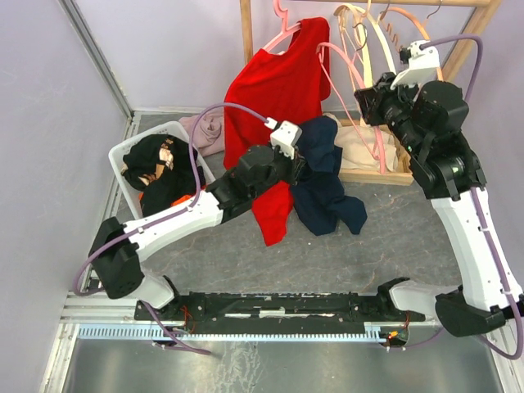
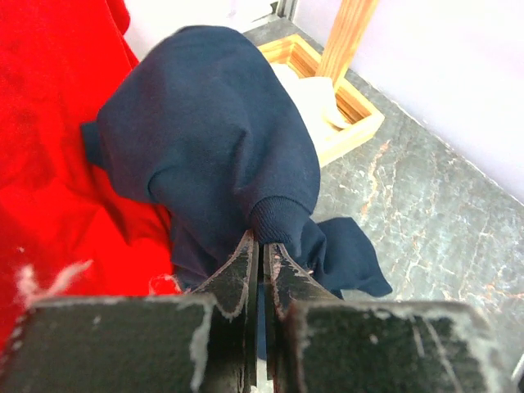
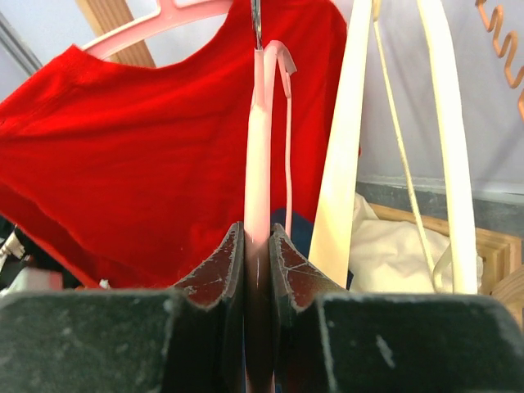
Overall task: Remove the t-shirt from the hanger
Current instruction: Place the hanger on the clothesline.
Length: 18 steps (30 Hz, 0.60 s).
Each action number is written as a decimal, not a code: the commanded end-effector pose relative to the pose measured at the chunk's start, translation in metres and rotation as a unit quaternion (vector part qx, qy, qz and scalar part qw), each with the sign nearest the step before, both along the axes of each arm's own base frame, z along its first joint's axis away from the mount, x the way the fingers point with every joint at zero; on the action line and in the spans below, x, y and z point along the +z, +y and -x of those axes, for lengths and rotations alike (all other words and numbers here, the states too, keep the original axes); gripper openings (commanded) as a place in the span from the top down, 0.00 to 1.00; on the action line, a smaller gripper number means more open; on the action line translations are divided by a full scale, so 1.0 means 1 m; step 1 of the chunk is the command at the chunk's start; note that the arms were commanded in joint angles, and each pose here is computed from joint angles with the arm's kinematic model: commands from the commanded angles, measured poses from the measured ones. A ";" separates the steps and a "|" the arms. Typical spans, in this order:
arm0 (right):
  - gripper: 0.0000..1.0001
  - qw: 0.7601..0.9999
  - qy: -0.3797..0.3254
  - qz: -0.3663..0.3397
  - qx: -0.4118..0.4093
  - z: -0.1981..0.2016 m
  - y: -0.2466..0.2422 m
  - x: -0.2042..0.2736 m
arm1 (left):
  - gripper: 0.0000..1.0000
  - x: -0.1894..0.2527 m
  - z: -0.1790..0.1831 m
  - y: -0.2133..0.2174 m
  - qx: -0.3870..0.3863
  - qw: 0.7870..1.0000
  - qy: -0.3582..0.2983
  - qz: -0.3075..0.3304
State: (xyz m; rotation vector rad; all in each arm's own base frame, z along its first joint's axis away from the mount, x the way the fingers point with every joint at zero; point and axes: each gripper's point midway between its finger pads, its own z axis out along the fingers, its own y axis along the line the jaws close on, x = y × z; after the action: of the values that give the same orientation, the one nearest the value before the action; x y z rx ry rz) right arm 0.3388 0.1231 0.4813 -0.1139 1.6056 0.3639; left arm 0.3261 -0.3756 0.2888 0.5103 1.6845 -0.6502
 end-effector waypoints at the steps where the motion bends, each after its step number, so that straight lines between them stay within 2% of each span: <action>1: 0.99 0.995 -0.093 -0.026 -0.031 -0.003 -0.011 0.065 | 0.97 0.022 0.015 0.007 -0.002 0.998 0.001 0.056; 18: 0.99 0.991 -0.117 -0.008 -0.069 -0.052 -0.008 0.083 | 0.97 0.019 0.061 0.037 -0.012 0.998 -0.003 0.067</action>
State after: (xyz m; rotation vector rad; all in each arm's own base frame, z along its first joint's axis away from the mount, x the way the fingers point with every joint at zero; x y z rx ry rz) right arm 0.3922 0.1232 0.5165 -0.0626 1.5165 0.2716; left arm 0.2699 -0.3461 0.2797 0.5226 1.6863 -0.7210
